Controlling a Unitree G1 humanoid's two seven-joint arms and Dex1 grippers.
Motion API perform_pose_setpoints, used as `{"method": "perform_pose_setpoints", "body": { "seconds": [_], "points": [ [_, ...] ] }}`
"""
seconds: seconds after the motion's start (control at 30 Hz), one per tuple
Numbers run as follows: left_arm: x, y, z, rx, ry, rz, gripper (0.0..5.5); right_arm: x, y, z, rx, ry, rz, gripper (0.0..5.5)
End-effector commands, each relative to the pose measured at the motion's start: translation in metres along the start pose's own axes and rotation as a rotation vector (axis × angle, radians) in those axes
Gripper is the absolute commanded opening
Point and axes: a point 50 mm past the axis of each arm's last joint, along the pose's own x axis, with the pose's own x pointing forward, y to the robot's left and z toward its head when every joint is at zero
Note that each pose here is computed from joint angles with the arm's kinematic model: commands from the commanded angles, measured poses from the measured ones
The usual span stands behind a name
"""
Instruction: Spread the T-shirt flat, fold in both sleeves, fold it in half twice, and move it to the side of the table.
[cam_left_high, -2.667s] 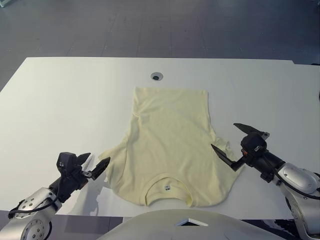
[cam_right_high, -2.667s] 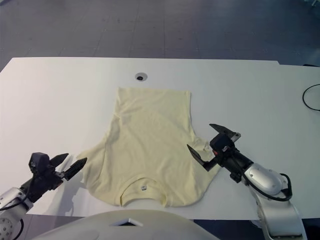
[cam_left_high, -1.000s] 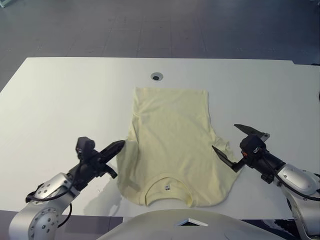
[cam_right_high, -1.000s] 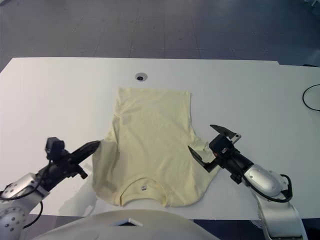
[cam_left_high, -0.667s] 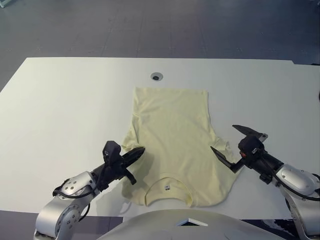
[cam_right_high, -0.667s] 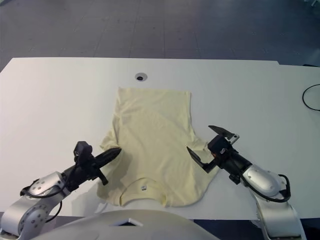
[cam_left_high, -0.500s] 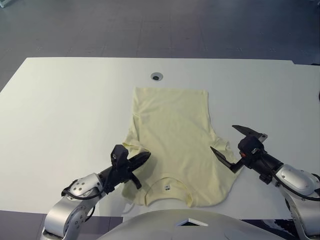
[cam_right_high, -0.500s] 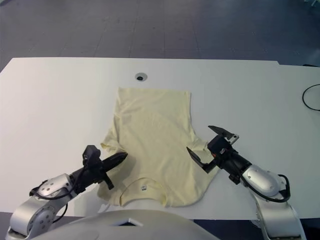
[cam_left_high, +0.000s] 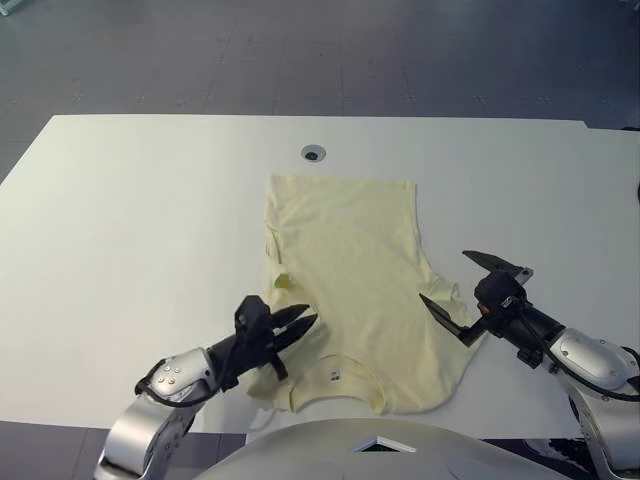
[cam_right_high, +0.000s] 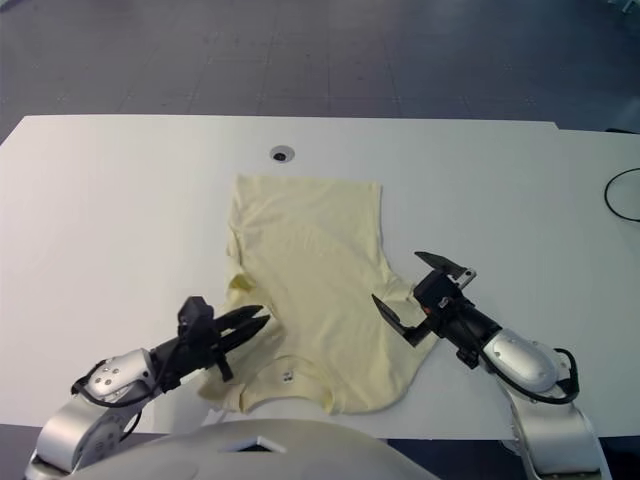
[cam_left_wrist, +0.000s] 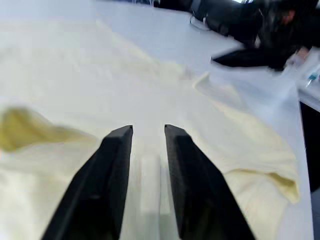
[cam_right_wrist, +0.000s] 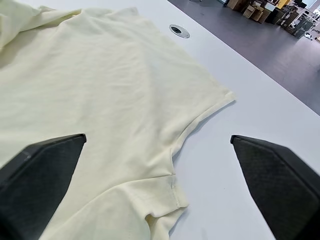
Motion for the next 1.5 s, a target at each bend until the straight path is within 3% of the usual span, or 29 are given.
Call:
{"method": "perform_pose_setpoints", "body": {
  "seconds": [0.03, 0.2, 0.4, 0.7, 1.1, 1.5],
  "points": [
    [-0.011, -0.005, 0.02, -0.021, -0.094, -0.044, 1.89, 0.001, -0.001, -0.001, -0.005, 0.013, 0.011, 5.4],
    [-0.021, 0.02, 0.036, 0.03, -0.148, 0.067, 2.6, 0.001, 0.0, -0.001, -0.006, 0.013, 0.014, 5.4],
    [-0.018, 0.051, 0.016, 0.253, 0.027, 0.201, 3.59, 0.001, 0.0, -0.001, -0.008, 0.009, 0.014, 5.4],
    [-0.001, 0.065, -0.006, 0.399, 0.154, 0.129, 2.15, 0.001, 0.001, -0.001, -0.008, 0.008, 0.015, 5.4],
    [0.03, 0.082, 0.005, 0.529, 0.117, 0.125, 0.05, 0.002, 0.002, -0.002, -0.004, 0.01, 0.023, 5.4],
    [0.044, 0.062, -0.008, 0.45, 0.116, 0.004, 0.02, 0.003, 0.002, -0.003, -0.003, 0.016, 0.024, 5.4]
  ]
}}
